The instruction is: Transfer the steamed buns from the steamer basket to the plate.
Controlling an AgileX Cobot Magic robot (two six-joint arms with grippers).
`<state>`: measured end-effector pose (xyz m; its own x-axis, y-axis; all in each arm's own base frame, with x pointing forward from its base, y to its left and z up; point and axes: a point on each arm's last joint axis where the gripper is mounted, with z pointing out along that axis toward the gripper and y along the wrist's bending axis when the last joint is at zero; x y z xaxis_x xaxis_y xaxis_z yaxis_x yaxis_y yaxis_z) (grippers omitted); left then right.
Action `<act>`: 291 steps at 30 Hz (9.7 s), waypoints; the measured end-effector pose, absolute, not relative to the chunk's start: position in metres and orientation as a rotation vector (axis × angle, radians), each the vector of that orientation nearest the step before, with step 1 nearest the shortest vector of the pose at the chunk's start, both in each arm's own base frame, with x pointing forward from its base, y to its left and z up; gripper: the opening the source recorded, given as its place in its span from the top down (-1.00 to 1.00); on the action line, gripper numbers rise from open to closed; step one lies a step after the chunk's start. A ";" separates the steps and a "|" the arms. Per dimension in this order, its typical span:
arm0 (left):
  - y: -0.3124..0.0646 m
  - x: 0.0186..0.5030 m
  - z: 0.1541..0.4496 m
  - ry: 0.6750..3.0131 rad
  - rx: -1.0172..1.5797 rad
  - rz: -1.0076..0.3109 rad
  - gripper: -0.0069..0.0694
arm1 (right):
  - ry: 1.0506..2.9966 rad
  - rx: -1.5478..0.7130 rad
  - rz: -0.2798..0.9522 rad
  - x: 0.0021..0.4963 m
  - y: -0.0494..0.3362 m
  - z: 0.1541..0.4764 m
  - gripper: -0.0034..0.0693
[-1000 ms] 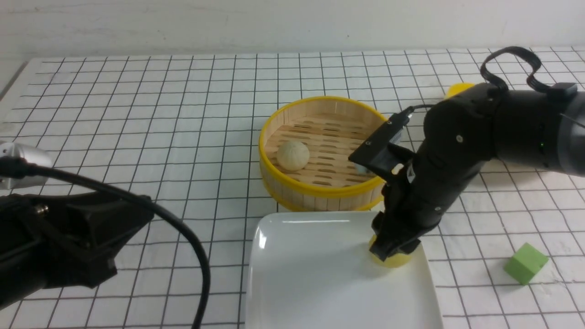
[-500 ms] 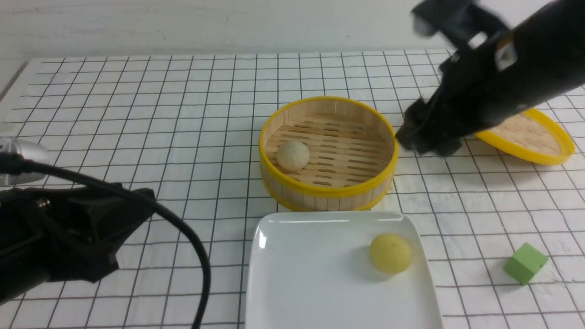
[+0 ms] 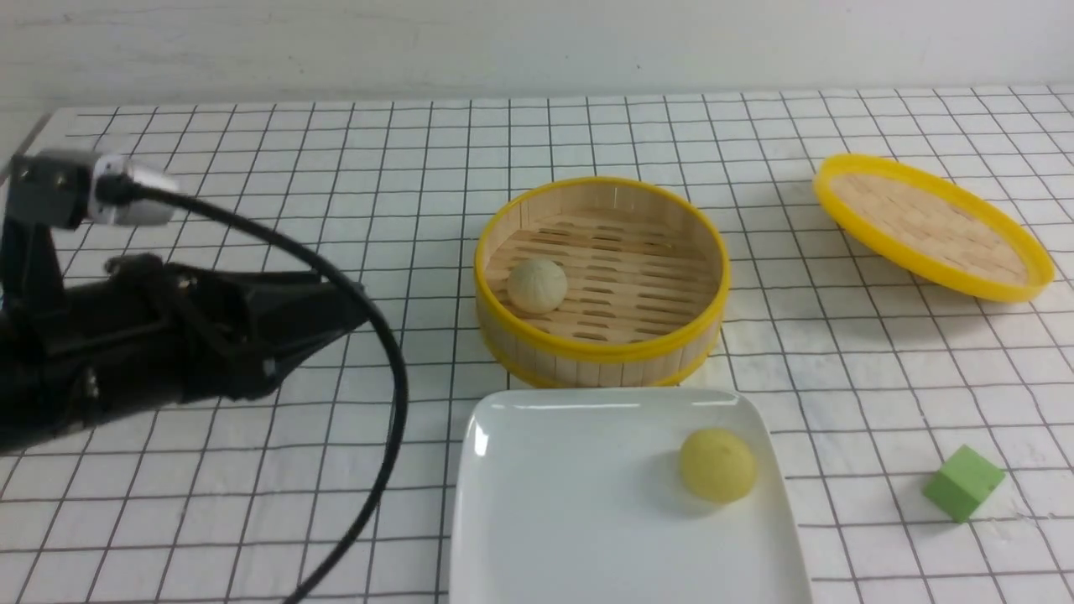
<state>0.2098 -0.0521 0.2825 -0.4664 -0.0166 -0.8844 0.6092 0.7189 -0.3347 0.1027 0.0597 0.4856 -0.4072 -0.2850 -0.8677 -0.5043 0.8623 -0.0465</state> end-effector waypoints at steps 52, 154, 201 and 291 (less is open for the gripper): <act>-0.208 0.408 0.207 2.119 0.994 -0.266 -0.07 | 2.278 -0.659 0.063 0.109 0.054 0.422 -0.48; -0.224 0.259 0.233 2.371 1.118 -0.526 0.76 | 2.281 -0.661 0.080 0.109 0.055 0.422 -0.25; -0.200 0.297 0.392 2.169 0.920 0.041 -0.63 | 2.252 -0.658 0.130 0.109 0.058 0.424 -0.24; -0.018 0.056 0.319 1.925 0.661 -0.094 -0.11 | 1.539 -0.114 0.367 0.027 -0.008 0.292 0.41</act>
<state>0.0562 -0.0182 0.3191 -0.2974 0.4033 -0.8654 0.4860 0.8441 0.2264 0.0268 -0.0079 0.2923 -0.0107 0.1605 -0.9870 -0.3024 0.9403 0.1562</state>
